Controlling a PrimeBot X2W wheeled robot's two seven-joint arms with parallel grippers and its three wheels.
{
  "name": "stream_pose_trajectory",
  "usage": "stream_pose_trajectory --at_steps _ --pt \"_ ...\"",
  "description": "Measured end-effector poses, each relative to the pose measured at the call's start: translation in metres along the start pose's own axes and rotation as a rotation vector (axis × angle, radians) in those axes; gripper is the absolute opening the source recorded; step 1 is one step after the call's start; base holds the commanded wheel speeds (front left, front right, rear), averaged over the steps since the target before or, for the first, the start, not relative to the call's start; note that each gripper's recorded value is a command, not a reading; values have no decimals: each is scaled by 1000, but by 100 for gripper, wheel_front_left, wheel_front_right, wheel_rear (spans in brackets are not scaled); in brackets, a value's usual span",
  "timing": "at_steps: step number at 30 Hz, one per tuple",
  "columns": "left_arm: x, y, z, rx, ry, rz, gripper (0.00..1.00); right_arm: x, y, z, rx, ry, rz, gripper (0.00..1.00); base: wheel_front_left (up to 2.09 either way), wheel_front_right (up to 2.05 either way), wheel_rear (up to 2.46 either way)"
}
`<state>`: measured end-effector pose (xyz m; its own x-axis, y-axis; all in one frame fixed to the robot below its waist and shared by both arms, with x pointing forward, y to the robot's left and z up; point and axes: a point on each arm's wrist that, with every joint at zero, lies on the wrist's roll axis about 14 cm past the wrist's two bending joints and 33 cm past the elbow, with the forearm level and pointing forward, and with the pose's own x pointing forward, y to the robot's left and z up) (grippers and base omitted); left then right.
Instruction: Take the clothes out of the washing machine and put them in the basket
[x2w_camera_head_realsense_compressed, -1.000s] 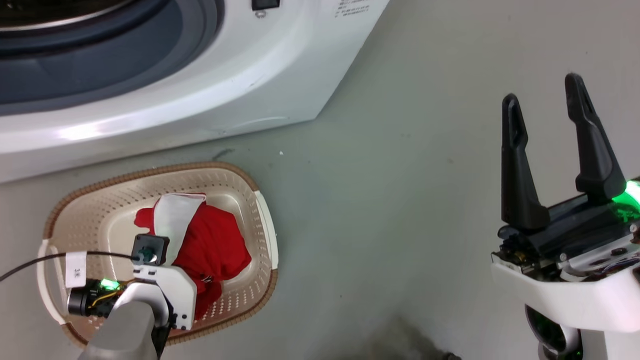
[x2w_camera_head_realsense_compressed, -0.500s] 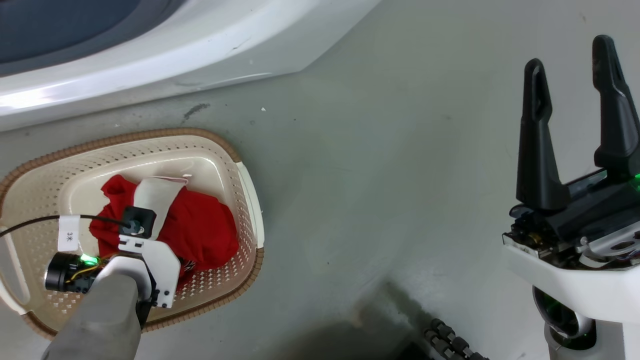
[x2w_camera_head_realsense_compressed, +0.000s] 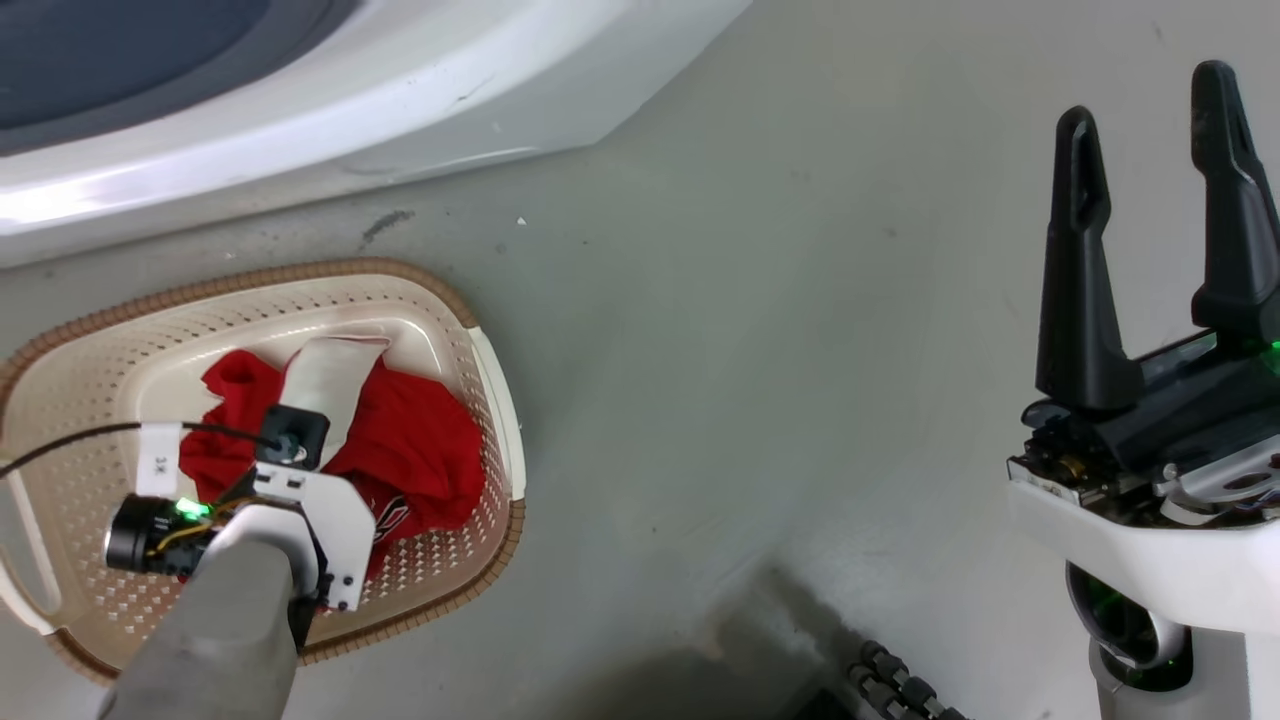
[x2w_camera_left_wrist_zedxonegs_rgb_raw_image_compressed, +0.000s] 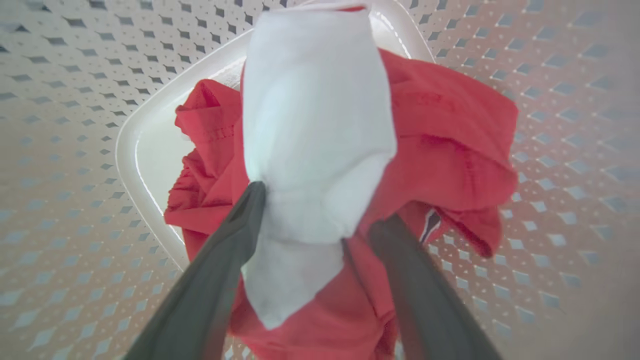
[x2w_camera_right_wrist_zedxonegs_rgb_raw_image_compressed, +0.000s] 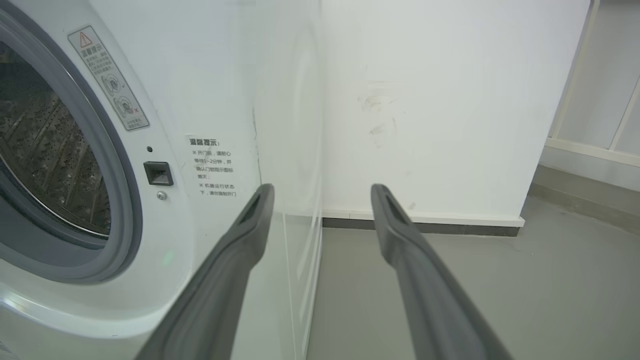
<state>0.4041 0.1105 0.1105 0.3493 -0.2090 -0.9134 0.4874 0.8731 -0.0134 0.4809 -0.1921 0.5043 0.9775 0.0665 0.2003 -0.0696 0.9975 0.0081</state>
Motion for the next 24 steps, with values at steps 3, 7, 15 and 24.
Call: stream_pose_trajectory --at_steps 3,7,15,24 --pt "-11 -1 3 -11 -28 6 100 -3 2 9 -3 -11 2 100 0 0 0" --pt "-29 -4 11 -25 -69 8 100 -12 5 21 -8 -22 3 100 0 0 0" --pt "-72 -11 21 -21 -165 18 100 -33 12 50 -10 -55 6 100 0 0 0" --pt "-120 -9 61 -43 -363 68 100 -53 25 76 -5 -95 29 100 0 0 0"
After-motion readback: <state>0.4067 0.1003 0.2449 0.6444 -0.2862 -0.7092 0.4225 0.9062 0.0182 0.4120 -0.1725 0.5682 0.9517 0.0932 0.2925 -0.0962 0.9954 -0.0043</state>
